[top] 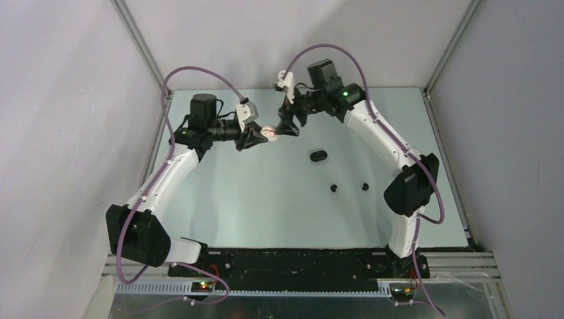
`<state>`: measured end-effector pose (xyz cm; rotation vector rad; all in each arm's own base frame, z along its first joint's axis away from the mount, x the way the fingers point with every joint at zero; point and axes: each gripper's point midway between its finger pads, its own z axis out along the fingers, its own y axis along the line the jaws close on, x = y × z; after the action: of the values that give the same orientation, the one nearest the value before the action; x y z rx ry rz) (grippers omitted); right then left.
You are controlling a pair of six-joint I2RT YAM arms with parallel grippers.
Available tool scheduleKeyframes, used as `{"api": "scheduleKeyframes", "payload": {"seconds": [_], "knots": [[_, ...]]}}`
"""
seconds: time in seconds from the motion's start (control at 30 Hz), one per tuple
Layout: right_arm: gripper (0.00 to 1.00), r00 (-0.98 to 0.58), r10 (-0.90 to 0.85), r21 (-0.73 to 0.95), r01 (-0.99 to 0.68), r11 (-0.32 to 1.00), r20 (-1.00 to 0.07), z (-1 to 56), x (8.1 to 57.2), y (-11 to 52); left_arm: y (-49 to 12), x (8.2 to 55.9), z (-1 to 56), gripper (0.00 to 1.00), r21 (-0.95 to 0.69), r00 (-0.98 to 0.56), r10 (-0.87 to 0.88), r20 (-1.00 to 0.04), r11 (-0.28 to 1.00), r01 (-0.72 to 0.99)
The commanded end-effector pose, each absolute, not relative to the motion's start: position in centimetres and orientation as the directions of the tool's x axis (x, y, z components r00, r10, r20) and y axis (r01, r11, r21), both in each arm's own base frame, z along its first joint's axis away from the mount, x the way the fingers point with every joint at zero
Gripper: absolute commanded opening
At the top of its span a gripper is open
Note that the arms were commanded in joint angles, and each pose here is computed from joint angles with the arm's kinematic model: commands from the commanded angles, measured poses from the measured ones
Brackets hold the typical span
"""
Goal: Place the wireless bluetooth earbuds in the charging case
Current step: Adjust the charging case, then close the charging case.
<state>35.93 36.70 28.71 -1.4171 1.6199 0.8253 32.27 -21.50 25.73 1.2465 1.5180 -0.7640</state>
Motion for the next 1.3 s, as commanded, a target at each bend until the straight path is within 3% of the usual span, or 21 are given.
{"api": "scheduleKeyframes", "payload": {"seconds": [0.0,0.53,0.8,1.0,1.27], "knots": [[0.79,0.111,-0.341,-0.128,-0.991,0.026,-0.933,33.5,33.6,33.6,-21.8,31.5,28.6,0.00,0.106,0.041,0.264,-0.964,0.236,0.966],[0.79,0.217,-0.413,-0.228,-0.973,-0.022,-0.885,29.5,32.9,36.0,-22.4,31.4,29.5,0.00,0.107,0.057,0.240,-0.969,0.200,0.974],[0.77,0.281,-0.430,-0.289,-0.956,-0.049,-0.858,29.2,31.0,36.2,-21.8,33.5,29.0,0.00,-0.054,-0.141,0.232,-0.962,0.348,0.936],[0.80,0.305,-0.479,-0.366,-0.930,0.036,-0.823,28.5,32.0,36.1,-21.8,34.8,28.2,0.00,-0.267,-0.358,0.143,-0.923,0.433,0.861],[0.78,0.223,-0.460,-0.319,-0.937,0.142,-0.859,29.0,33.8,36.3,-22.5,34.8,29.1,0.00,-0.316,-0.373,0.076,-0.925,0.394,0.863]]}}
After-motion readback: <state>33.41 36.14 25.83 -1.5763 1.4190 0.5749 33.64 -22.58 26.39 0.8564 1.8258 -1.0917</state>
